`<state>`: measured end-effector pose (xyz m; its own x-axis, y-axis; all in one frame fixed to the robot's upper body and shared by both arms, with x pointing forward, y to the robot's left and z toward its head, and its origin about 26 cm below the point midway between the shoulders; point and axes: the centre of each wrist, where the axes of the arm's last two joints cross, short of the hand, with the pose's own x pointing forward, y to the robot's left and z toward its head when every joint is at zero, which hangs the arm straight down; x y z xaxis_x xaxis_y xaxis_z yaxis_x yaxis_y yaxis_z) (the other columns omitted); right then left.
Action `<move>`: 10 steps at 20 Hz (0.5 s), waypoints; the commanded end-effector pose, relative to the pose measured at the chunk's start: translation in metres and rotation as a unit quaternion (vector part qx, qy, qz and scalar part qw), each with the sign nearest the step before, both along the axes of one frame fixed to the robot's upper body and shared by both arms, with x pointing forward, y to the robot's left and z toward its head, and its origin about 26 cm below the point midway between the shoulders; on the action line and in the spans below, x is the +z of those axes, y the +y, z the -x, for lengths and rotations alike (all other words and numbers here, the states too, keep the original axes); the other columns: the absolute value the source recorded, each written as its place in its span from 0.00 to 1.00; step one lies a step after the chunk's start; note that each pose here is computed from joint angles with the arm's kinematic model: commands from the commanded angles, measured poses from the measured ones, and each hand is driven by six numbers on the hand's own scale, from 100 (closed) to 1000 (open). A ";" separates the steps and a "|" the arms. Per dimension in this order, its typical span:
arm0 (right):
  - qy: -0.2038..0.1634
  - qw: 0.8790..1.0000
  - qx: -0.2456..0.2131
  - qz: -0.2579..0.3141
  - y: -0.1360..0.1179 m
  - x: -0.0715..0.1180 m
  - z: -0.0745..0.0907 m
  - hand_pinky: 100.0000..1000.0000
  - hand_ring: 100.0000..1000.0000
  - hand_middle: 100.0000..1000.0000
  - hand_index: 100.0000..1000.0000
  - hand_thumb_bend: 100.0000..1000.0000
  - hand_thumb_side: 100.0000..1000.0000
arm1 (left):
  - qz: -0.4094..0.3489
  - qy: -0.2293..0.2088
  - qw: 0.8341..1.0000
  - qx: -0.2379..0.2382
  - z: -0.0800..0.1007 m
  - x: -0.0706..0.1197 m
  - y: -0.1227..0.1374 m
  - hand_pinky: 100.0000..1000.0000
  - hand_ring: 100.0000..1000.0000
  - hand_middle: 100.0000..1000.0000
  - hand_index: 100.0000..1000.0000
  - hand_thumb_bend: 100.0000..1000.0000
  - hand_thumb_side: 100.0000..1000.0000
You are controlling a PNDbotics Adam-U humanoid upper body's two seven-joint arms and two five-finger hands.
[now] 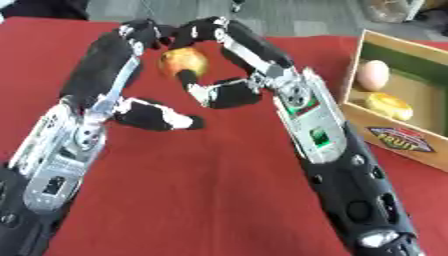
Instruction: Pick up the objects with one hand, pass them to the other hand, and then place them into the box on the other side of the table.
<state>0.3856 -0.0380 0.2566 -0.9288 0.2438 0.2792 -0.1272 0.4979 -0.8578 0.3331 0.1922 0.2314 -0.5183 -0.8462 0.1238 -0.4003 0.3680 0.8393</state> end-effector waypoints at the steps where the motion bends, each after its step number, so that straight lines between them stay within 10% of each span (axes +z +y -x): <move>1: -0.017 1.000 0.003 -0.013 -0.002 0.014 0.004 0.84 0.89 0.30 0.45 0.00 0.00 | -0.002 -0.016 1.000 0.014 0.001 0.008 0.005 0.72 0.62 0.60 0.80 1.00 0.35; 10: -0.015 1.000 0.000 -0.027 -0.008 0.018 0.006 0.84 0.89 0.30 0.45 0.00 0.00 | 0.029 -0.035 0.996 0.083 0.000 0.004 0.013 0.72 0.62 0.60 0.80 1.00 0.38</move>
